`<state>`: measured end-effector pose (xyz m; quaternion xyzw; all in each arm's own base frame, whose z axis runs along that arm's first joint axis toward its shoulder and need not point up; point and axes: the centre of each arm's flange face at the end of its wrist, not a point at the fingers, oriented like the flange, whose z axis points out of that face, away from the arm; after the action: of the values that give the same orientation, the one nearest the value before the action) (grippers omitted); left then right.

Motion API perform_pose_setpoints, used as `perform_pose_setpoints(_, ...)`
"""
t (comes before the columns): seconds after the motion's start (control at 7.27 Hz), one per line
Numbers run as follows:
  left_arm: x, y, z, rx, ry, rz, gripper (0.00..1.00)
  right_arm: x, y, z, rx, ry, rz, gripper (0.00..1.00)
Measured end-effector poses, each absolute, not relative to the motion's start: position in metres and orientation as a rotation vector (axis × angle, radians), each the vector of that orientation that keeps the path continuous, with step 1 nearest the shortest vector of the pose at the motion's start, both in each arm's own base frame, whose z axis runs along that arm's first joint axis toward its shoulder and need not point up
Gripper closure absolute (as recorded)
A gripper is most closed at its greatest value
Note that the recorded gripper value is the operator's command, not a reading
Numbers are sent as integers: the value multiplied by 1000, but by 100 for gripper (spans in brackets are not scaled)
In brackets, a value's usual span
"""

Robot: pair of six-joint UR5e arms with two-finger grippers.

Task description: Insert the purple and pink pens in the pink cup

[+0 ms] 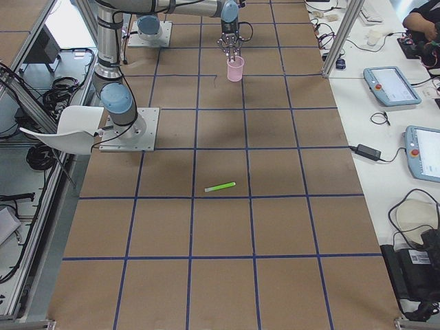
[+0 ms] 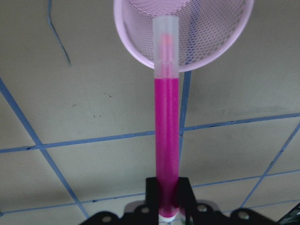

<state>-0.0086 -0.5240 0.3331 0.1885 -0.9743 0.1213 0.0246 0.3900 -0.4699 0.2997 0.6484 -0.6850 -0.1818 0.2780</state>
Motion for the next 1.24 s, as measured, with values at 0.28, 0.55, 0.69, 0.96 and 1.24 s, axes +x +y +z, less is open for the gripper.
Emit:
perform_pose_setpoints(0.28,-19,-524,332,565,-3014,373,100,409,-478,290,1758,-1819,-487,100)
perform_pose_setpoints(0.55,-21,-523,332,564,-3015,374,100,417,-484,280,1767,-1808,-507,75)
perform_pose_setpoints(0.69,-23,-523,332,560,-3016,372,100,418,-485,277,1769,-1803,-513,42)
perform_pose_setpoints(0.96,-33,-523,334,568,-3008,376,100,419,-486,276,1768,-1802,-509,0)
perform_pose_setpoints(1.24,-42,-523,342,584,-2998,398,100,419,-487,277,1769,-1809,-500,0)
